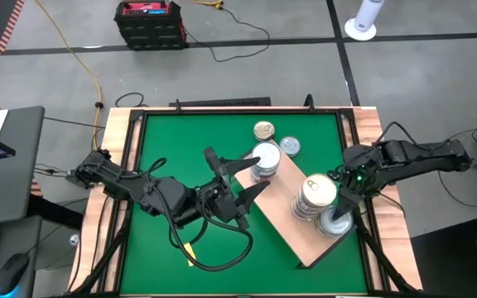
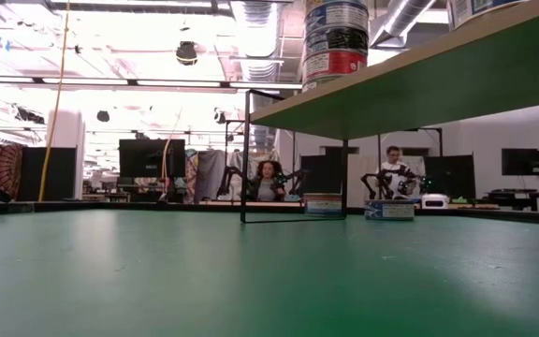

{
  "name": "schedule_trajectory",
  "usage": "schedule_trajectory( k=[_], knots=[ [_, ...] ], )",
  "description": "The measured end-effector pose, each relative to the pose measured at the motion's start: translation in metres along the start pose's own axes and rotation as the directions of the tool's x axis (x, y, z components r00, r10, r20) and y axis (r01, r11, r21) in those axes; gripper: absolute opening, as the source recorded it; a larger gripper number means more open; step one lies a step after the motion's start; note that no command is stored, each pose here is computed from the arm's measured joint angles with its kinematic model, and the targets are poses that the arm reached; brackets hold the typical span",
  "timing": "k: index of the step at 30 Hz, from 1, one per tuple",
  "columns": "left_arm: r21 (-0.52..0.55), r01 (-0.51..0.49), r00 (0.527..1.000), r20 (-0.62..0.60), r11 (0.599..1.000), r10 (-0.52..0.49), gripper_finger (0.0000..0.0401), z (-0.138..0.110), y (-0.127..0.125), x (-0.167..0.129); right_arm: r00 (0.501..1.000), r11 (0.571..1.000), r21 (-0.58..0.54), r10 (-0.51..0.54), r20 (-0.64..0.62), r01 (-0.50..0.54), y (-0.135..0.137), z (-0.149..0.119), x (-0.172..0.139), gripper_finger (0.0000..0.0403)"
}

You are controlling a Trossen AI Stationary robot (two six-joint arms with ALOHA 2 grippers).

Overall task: Stack canned seafood by type on shelf
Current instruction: Stack the light green tuna can on top of the other light green tuna cans on the shelf

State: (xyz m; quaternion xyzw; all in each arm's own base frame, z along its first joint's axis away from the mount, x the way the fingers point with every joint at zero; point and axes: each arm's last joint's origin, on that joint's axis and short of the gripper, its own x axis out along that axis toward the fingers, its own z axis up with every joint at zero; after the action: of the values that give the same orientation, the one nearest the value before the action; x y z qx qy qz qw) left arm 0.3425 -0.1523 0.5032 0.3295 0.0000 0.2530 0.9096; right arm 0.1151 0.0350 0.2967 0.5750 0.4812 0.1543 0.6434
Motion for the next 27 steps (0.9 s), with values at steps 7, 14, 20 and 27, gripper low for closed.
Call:
schedule_trajectory(
  k=[7,14,20,27],
  knots=[
    [0.0,0.0,1.0,0.0,1.0,0.0,0.0249,0.0,0.0,0.0,0.999,0.996,0.086,0.008,-0.048,-0.004,0.001,-0.003,0.0,0.0317],
    [-0.001,0.011,1.0,0.013,1.0,-0.011,0.0249,0.0,0.0,0.0,0.999,0.993,0.118,0.0,-0.052,0.006,0.011,-0.01,-0.011,0.0317],
    [-0.013,0.034,0.999,0.042,0.999,-0.033,0.0249,0.001,-0.001,0.0,0.997,0.981,0.178,-0.074,-0.034,0.079,0.006,-0.014,-0.018,0.0317],
    [-0.134,0.046,0.998,0.045,0.99,-0.041,0.0249,0.001,0.0,-0.001,0.995,0.976,0.194,-0.099,-0.03,0.103,0.006,-0.015,-0.021,0.0317]
  ],
)
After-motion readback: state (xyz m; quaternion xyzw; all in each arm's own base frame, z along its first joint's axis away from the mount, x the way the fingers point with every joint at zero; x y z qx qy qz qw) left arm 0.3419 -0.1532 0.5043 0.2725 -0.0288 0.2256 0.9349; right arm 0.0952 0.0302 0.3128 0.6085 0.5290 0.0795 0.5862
